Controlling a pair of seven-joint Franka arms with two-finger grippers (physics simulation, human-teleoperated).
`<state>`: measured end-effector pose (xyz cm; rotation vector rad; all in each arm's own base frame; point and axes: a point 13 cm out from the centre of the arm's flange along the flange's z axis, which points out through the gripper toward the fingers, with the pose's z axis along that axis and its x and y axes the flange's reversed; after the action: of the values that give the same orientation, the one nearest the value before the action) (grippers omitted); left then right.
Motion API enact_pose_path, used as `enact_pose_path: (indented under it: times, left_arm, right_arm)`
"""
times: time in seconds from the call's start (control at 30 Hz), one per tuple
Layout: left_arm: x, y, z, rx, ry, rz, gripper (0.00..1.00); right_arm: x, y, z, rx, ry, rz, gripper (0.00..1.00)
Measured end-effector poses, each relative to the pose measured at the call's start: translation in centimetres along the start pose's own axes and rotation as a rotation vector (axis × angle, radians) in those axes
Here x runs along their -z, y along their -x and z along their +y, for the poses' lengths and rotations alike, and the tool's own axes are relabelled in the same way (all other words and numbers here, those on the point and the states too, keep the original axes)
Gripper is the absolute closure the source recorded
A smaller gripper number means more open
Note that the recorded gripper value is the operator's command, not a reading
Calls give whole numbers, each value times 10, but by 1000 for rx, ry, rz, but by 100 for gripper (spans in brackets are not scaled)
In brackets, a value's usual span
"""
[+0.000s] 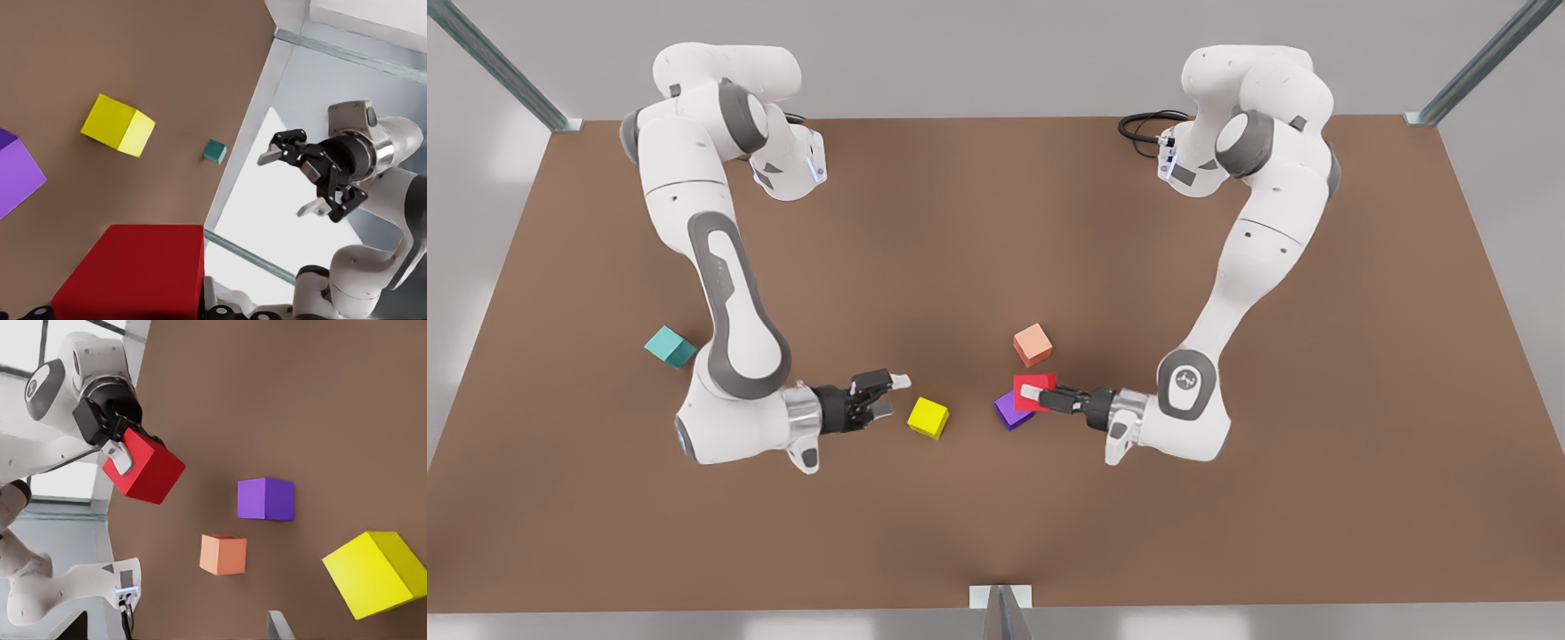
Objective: Pick up red wooden cube and pass to hand red wooden cube and place in blue wooden cube
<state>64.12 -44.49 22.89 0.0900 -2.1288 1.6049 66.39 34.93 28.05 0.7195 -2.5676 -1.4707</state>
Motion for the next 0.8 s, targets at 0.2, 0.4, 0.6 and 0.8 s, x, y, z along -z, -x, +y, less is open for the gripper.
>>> enact_pose_path:
  times: [0.2, 0.4, 0.6, 0.8]
  left_arm:
    - [-7, 7, 6, -37, -89, 3, 38]
    - [-22, 10, 9, -142, -119, 1, 38]
    - [-42, 14, 2, -233, -123, -35, 38]
    - [-41, 23, 5, -292, -120, -71, 38]
  right_arm:
    - [1, 38, -20, 284, 8, -191, 0]
    - [-27, 72, -6, 563, 6, -335, 0]
    - [-68, 76, 5, 744, 17, -402, 0]
    - [-84, 60, 11, 876, 15, -422, 0]
